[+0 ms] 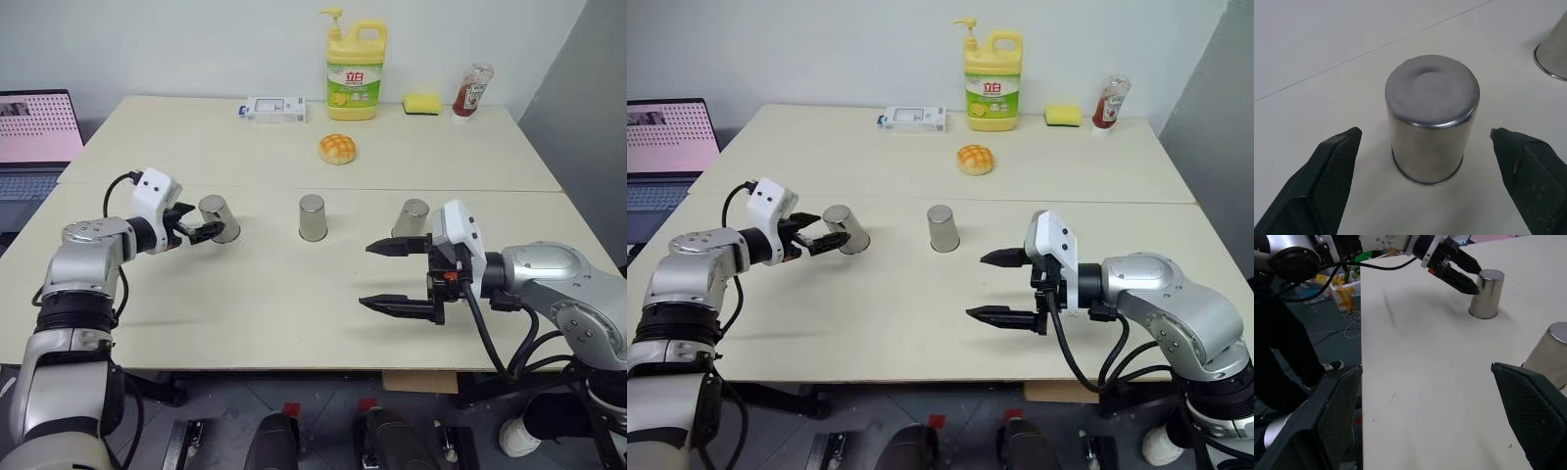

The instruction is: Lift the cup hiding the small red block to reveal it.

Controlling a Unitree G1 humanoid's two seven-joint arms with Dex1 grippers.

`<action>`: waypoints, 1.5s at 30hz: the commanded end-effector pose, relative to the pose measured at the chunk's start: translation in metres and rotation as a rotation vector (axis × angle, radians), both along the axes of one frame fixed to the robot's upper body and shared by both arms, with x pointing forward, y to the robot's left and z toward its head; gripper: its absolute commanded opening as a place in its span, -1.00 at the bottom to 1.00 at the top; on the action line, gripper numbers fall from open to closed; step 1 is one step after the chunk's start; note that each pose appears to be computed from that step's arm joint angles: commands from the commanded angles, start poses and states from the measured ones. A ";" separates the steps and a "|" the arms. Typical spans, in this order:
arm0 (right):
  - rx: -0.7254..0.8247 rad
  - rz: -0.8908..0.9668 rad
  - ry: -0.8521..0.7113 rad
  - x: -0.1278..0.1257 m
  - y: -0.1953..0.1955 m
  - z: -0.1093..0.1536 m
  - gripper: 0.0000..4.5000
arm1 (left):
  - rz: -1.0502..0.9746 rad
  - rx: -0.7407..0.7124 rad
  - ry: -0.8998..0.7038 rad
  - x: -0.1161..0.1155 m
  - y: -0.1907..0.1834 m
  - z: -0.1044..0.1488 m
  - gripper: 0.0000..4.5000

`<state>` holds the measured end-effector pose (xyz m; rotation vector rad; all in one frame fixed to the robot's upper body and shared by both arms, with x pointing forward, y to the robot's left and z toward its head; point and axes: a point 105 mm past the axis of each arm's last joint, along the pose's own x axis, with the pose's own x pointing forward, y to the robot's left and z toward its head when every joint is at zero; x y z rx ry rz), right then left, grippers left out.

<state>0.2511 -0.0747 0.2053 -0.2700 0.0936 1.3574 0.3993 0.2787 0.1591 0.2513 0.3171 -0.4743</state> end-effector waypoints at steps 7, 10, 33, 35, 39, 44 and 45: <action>0.009 0.020 -0.075 -0.005 0.006 0.012 0.99 | -0.001 0.030 -0.038 0.025 -0.012 0.005 1.00; 0.008 0.017 -0.078 -0.005 0.007 0.013 1.00 | 0.001 0.025 -0.033 0.028 -0.013 0.002 0.77; 0.004 0.023 -0.079 -0.001 0.006 0.013 1.00 | 0.322 0.021 -0.164 0.019 0.059 0.028 0.22; 0.000 0.024 -0.078 0.000 0.005 0.013 1.00 | 0.382 -0.019 -0.149 0.019 0.064 0.017 0.22; 0.001 0.021 -0.078 -0.001 0.004 0.012 1.00 | 0.411 -0.057 -0.120 0.019 0.064 0.005 0.22; 0.005 0.012 -0.076 -0.002 0.004 0.011 1.00 | 0.430 -0.102 -0.102 0.018 0.066 0.002 0.71; 0.006 0.011 -0.075 -0.002 0.004 0.011 1.00 | 0.429 -0.109 -0.103 0.018 0.067 0.003 0.82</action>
